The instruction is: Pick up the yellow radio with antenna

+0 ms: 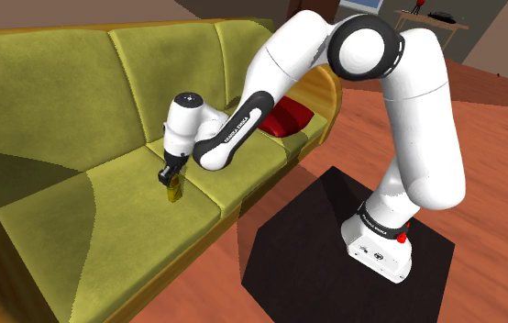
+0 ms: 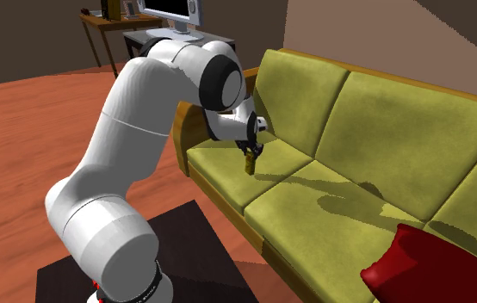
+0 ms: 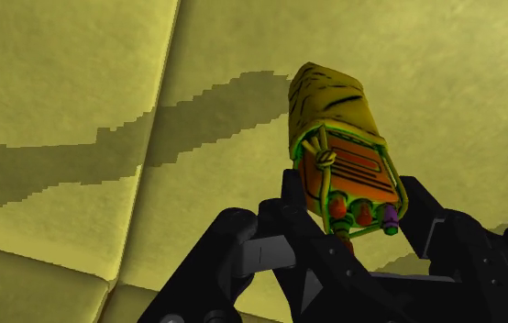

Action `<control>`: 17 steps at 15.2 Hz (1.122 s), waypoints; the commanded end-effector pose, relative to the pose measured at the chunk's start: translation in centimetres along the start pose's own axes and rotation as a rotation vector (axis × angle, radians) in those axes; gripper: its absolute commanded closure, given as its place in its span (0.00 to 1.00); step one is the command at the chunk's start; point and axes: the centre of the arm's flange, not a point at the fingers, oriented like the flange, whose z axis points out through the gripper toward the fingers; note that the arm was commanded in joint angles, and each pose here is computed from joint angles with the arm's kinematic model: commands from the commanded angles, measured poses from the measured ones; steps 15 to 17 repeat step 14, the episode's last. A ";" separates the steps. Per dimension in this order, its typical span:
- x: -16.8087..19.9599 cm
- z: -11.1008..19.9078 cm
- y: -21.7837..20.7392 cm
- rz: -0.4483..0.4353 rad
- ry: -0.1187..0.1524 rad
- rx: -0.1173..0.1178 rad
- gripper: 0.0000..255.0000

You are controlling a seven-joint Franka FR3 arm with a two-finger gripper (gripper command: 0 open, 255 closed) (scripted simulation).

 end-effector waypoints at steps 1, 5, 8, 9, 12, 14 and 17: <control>0.2 -0.9 0.0 0.000 0.000 0.000 1.00; 0.7 -3.0 0.0 0.000 0.000 0.000 1.00; 1.1 -4.5 0.0 0.000 0.000 0.000 1.00; 1.3 -5.0 0.0 0.000 0.000 0.000 1.00; 1.7 -6.6 0.0 0.000 0.000 0.000 1.00; 1.7 -6.6 0.0 0.000 0.000 0.000 1.00; 1.7 -6.6 0.0 0.000 0.000 0.000 1.00</control>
